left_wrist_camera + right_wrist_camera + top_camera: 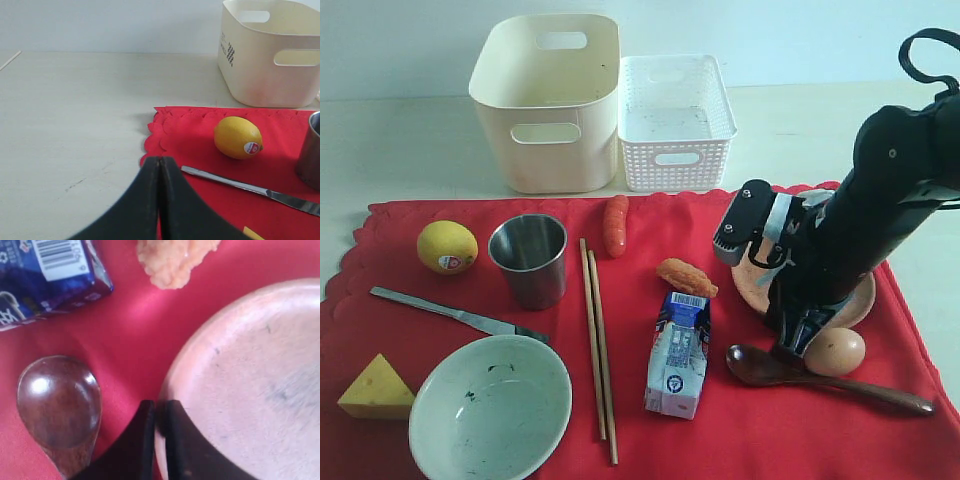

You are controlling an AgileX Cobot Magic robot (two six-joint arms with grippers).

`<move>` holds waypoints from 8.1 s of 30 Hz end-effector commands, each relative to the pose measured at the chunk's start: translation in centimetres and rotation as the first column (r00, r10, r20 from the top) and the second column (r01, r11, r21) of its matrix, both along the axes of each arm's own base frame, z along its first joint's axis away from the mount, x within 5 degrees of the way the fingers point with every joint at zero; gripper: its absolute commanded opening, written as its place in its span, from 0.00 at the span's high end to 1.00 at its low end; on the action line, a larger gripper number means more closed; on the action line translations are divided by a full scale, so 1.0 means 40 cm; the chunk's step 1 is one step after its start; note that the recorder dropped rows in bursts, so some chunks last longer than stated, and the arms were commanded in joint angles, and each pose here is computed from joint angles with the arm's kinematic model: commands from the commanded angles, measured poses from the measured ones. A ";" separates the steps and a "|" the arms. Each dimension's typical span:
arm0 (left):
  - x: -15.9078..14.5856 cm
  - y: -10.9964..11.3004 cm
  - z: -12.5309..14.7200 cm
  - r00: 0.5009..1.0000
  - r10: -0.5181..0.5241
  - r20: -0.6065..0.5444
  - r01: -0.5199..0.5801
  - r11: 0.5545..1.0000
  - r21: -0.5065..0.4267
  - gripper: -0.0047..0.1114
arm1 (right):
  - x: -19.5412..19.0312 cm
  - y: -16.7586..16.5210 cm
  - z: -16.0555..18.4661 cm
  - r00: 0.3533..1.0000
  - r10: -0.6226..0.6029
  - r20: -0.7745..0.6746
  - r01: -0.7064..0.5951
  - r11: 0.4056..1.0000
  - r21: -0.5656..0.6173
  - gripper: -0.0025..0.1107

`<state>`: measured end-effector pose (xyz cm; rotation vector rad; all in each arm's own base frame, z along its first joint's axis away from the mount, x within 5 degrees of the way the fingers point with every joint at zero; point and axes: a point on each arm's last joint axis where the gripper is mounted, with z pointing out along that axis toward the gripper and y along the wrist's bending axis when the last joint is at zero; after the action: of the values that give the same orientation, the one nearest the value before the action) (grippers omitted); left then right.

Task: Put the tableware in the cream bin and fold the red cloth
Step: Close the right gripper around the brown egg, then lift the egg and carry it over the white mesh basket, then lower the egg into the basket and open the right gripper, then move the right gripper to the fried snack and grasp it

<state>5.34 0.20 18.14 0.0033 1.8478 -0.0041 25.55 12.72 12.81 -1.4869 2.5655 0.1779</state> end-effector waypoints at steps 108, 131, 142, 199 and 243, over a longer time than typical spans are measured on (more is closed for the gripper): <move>0.000 -0.001 -0.001 1.000 0.000 0.007 0.000 1.000 -0.012 0.96 | 0.417 0.196 0.263 0.873 -0.472 0.128 0.400 0.839 0.369 0.98; 0.000 -0.001 -0.001 1.000 0.000 0.007 0.000 1.000 -0.012 0.96 | 0.581 0.156 0.065 0.773 -0.621 0.126 0.548 0.755 0.361 0.97; 0.000 -0.001 -0.001 1.000 0.000 0.007 0.000 1.000 -0.012 0.96 | 0.584 0.157 0.043 0.774 -0.620 0.126 0.549 0.757 0.355 0.64; 0.000 -0.001 -0.001 1.000 0.000 0.007 0.000 1.000 -0.012 0.96 | 0.281 0.195 0.503 0.861 -0.509 -0.016 0.496 0.831 0.251 0.44; 0.000 -0.001 -0.001 1.000 0.000 0.007 0.000 1.000 -0.012 0.96 | 0.193 0.202 0.064 0.868 -0.454 -0.199 0.468 0.884 0.025 0.44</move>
<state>5.34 0.20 18.14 0.0033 1.8478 -0.0041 32.99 20.80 16.09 -0.8132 2.9587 0.3732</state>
